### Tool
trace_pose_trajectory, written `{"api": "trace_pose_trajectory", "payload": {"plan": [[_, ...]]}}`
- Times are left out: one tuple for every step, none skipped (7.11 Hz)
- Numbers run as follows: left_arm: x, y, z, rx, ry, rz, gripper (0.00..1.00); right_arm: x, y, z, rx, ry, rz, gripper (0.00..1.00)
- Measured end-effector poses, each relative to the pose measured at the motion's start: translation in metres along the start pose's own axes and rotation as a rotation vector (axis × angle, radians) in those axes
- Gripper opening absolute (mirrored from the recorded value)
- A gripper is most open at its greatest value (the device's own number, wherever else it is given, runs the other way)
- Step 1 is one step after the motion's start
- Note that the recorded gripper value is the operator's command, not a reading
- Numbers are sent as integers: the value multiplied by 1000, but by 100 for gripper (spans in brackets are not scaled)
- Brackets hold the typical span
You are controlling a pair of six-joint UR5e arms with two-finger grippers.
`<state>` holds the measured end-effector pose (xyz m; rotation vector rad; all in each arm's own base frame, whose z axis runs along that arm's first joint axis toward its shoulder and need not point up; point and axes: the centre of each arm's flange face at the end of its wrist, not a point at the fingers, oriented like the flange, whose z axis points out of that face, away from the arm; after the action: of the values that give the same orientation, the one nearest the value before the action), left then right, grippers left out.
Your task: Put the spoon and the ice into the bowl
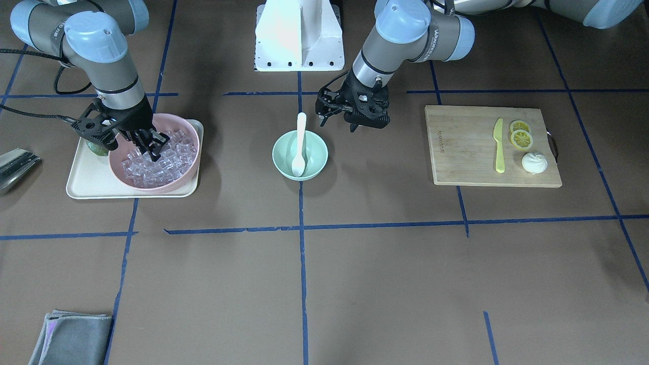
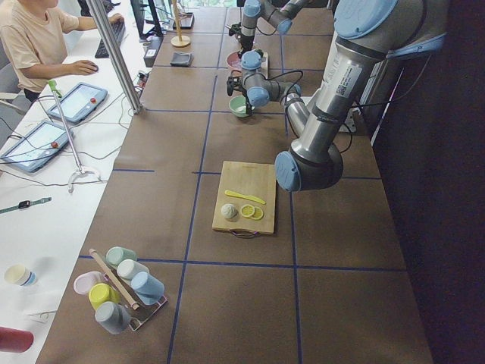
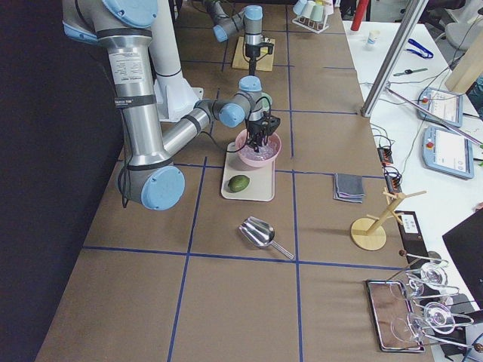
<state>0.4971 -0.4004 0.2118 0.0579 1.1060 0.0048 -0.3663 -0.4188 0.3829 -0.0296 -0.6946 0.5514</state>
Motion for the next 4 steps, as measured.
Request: {"api": "trace_pose_trajectory", "payload": {"plan": [[-1,0,0,2,-1,0,81,-9,0,-15,2,-7,2,0],[-1,1,-2,3,0,1,84,-44,13,-45,-3,-26,-9,0],[0,1,-8,9,10,5,100,-92,36,-80,-13,-49,-23,0],[-3,3,-16,16,17,8,100,-124,62,-102,-32,-88,-34,0]]}}
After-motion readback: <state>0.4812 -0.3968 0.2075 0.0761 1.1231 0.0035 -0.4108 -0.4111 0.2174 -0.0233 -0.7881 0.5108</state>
